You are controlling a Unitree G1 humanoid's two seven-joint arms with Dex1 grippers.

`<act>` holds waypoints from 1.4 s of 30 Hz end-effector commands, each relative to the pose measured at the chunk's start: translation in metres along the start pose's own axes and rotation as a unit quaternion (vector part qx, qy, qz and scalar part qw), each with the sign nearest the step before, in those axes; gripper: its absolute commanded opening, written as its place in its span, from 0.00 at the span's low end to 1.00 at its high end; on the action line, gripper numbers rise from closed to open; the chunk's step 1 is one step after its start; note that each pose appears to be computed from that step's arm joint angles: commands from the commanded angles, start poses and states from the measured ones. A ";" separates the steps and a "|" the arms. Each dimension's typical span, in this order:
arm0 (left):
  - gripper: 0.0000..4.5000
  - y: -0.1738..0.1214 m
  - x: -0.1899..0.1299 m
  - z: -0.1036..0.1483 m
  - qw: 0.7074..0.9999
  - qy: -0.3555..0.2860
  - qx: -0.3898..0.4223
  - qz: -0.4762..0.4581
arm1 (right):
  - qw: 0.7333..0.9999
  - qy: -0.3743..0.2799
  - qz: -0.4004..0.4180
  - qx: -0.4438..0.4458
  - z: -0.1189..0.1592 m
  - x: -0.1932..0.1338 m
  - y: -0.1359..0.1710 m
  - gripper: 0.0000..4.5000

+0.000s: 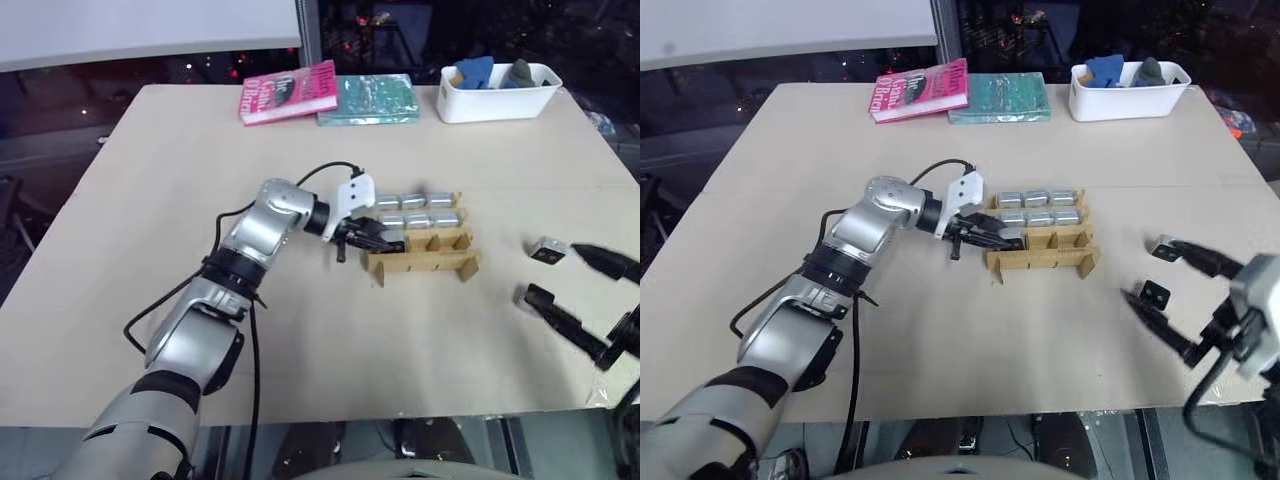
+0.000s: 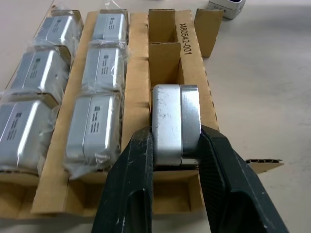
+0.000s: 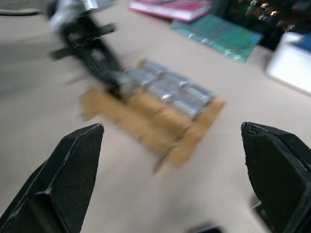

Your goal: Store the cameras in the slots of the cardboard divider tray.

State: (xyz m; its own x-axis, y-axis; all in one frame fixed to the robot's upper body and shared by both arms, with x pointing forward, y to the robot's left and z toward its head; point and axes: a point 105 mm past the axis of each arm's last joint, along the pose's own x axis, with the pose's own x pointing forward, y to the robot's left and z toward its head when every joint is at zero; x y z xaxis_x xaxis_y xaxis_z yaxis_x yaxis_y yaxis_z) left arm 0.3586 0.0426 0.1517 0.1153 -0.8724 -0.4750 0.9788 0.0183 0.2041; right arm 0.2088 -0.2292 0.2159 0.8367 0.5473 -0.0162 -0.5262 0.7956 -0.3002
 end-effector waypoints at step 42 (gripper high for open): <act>0.71 0.009 -0.036 0.047 0.992 -0.104 -0.001 0.076 | 0.989 0.012 0.144 0.020 0.012 -0.014 0.003 1.00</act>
State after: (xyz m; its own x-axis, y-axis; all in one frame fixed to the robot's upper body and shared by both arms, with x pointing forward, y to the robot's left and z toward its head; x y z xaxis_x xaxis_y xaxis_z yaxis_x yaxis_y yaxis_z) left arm 0.3561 0.0539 0.1770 0.2014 -0.9113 -0.3590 0.9700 0.1346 0.2025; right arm 0.1941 -0.2309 0.2212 0.6120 0.7807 -0.1263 -0.7887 0.5904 -0.1717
